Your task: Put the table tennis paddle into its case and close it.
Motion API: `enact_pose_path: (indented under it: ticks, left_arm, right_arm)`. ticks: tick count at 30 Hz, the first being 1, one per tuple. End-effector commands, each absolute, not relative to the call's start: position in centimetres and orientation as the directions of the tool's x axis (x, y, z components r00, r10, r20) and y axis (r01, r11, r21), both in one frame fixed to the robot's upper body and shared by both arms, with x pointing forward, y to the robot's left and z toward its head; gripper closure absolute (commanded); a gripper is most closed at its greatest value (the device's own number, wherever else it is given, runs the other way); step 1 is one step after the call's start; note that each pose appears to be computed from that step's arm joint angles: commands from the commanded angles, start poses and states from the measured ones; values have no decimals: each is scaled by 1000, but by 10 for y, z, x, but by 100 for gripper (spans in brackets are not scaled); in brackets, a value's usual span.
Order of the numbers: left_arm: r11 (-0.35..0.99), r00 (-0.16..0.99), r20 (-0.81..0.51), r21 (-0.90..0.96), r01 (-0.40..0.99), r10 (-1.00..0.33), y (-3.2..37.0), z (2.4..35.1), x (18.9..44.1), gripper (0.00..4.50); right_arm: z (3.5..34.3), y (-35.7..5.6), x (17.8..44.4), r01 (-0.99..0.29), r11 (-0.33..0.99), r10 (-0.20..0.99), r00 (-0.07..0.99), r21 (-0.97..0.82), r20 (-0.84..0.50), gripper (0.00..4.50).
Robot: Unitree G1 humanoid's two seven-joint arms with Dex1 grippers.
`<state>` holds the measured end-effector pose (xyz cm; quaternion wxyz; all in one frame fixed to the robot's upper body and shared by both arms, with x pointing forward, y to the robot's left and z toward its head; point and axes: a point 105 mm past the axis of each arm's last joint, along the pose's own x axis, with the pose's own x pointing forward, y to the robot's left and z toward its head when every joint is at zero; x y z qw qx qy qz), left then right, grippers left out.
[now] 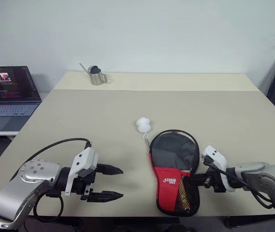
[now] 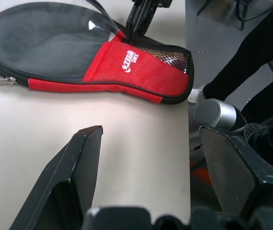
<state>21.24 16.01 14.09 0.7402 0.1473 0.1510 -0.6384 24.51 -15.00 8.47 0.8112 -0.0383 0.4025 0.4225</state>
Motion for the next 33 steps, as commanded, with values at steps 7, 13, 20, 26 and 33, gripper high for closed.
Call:
enact_pose_path:
  ticks: [7, 13, 20, 26, 33]
  left_arm:
    - [128, 143, -399, 63, 990, -906, 157, 146, 215, 98]
    - [135, 152, -390, 69, 988, -908, 154, 145, 218, 98]
    - [141, 158, -379, 72, 987, -912, 150, 144, 220, 98]
    - [147, 163, -365, 74, 986, -917, 148, 145, 222, 98]
    - [221, 241, -312, 100, 970, -919, 145, 151, 234, 98]
  right_arm:
    - [78, -163, 254, -650, 721, 586, 386, 242, -712, 448]
    - [78, -179, 259, -566, 796, 523, 461, 217, -717, 424]
    - [88, -188, 257, -520, 816, 529, 498, 251, -687, 212]
    - [111, -182, 258, -581, 760, 617, 506, 291, -603, 52]
    - [149, -174, 292, -653, 742, 651, 650, 150, -391, 14]
